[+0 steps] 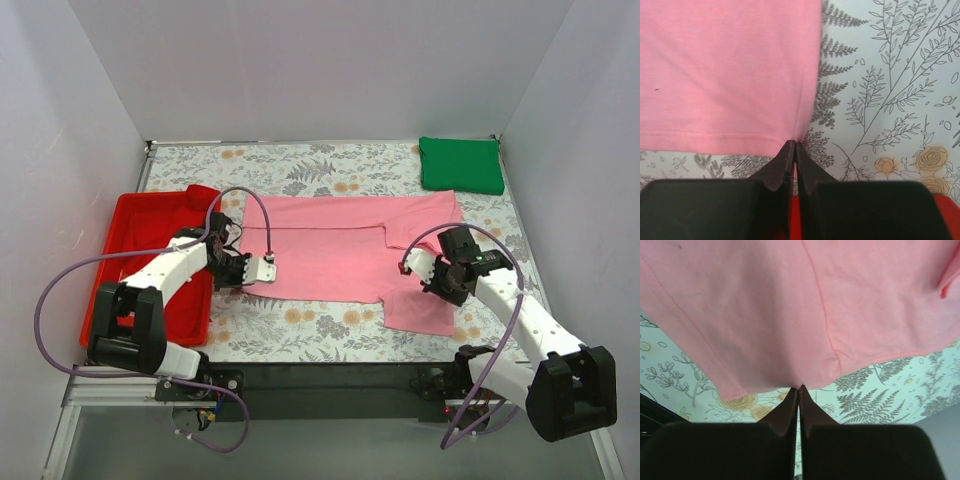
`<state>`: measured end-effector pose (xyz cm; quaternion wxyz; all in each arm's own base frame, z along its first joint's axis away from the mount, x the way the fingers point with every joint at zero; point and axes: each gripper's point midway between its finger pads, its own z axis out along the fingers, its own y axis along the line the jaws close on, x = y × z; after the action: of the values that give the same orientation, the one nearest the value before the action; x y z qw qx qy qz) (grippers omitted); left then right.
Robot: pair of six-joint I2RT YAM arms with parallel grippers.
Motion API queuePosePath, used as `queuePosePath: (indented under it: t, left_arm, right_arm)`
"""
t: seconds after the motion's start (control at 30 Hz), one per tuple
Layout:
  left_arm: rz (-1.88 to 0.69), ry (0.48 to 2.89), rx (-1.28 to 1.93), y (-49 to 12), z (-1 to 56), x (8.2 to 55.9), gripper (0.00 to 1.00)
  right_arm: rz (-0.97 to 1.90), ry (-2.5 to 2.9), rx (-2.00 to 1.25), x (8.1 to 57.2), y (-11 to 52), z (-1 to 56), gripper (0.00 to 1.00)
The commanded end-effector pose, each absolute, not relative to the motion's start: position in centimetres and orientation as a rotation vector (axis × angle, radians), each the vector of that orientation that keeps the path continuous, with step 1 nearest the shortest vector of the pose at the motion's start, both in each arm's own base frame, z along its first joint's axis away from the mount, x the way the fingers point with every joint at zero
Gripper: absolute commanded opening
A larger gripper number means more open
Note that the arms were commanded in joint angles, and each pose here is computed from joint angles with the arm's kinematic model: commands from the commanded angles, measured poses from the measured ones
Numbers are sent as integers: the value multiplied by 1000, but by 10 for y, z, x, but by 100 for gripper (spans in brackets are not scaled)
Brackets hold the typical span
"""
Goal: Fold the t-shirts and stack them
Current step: Fold the tshirt
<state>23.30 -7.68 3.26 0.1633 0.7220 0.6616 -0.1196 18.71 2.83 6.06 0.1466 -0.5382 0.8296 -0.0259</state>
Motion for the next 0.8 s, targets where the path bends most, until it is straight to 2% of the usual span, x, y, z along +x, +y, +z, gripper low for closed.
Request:
queuePosePath:
  t: [0.0,0.77]
  left_arm:
    - [-357,1877,1993,-82,52,248,0]
    - [-349,1865,1792,-85,94,354,0]
  right_arm:
    - [-130,2321,-1561,211,26,85,1]
    - [-201,2207,-1682,335,19,128,1]
